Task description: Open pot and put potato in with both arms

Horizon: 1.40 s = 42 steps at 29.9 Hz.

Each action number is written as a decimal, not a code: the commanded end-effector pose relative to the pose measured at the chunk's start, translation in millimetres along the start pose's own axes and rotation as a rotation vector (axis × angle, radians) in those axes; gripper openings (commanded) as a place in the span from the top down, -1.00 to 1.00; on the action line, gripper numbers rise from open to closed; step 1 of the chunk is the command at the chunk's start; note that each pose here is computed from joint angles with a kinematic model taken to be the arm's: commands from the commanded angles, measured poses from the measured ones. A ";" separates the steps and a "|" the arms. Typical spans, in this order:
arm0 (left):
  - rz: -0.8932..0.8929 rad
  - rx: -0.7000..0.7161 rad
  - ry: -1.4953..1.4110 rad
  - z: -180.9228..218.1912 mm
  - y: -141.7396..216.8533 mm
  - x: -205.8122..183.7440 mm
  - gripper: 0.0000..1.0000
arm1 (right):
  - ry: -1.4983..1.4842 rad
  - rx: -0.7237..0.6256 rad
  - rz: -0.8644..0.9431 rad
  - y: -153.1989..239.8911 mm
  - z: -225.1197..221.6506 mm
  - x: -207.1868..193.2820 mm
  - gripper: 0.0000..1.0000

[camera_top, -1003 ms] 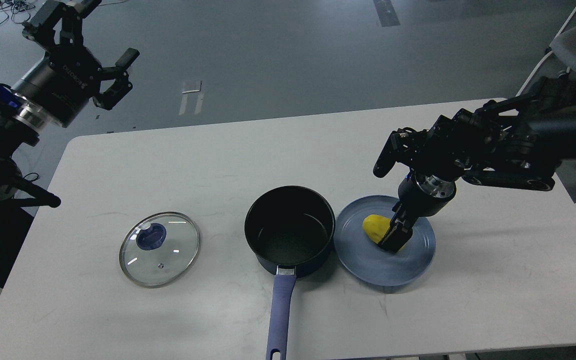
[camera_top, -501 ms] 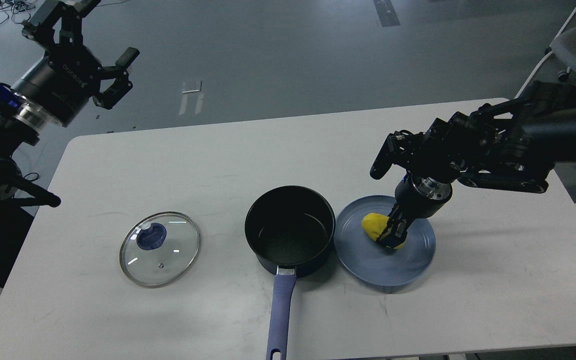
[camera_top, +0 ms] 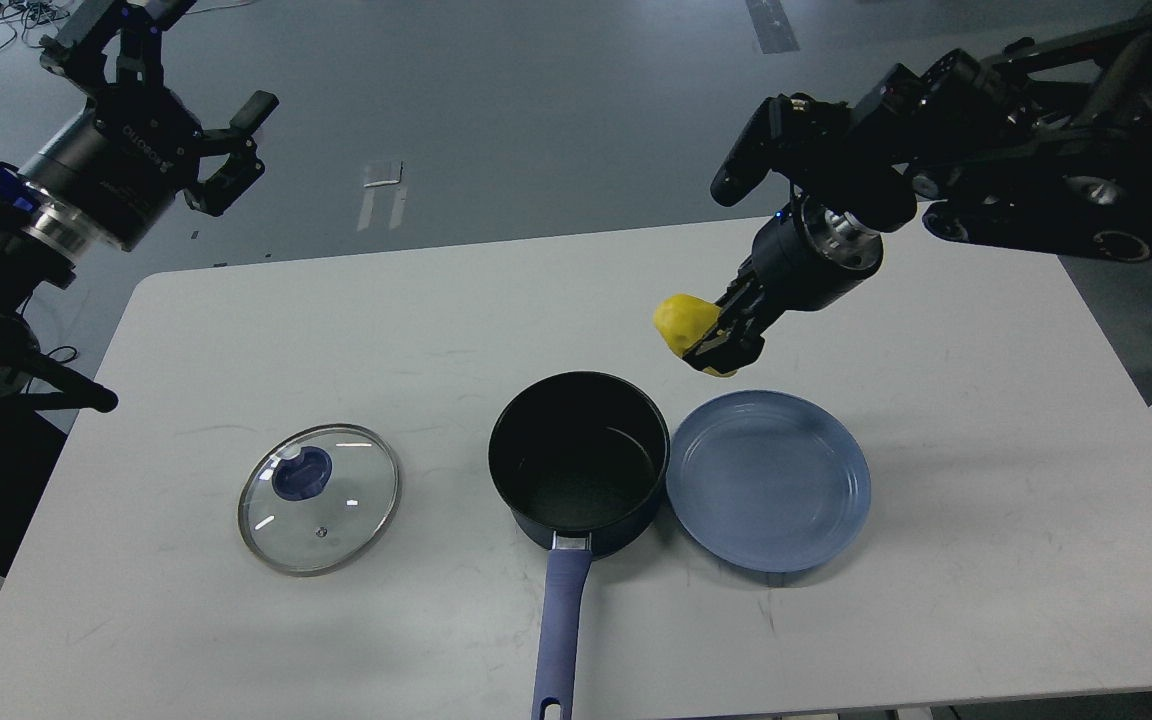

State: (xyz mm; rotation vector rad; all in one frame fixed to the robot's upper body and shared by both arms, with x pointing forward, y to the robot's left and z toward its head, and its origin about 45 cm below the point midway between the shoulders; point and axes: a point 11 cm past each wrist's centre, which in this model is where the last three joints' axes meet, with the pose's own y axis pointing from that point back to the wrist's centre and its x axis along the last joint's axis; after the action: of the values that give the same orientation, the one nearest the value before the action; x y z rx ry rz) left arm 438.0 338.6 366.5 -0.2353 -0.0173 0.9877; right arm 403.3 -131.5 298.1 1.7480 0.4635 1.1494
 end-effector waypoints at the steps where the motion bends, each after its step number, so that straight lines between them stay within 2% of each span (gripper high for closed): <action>1: 0.000 -0.001 -0.001 0.6 0.4 0.4 -0.96 | 0.020 0.059 0.002 -20.6 -25.3 19.4 0.32; 7: -0.003 -0.002 0.004 -1.2 -1.4 -1.6 -0.96 | 0.067 0.110 -0.074 -68.7 -53.9 15.8 0.28; 12: -0.002 0.001 0.006 -2.4 -1.3 -1.8 -0.96 | 0.081 0.139 -0.087 -92.1 -69.0 15.5 0.28; 33: -0.009 0.001 0.004 -0.5 0.8 -1.2 -0.96 | 0.028 0.079 -0.105 -99.1 -41.7 -1.6 0.16; 42: -0.021 0.000 0.007 0.5 0.2 -4.4 -0.96 | -0.031 0.119 -0.087 -103.1 -47.7 -4.3 0.14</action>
State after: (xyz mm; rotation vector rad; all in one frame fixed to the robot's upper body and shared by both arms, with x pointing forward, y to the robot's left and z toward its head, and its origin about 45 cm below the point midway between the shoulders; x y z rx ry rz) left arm 435.8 335.6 366.7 -0.2366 -0.0133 0.9684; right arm 381.5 -65.2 211.3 1.7876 0.6081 1.0692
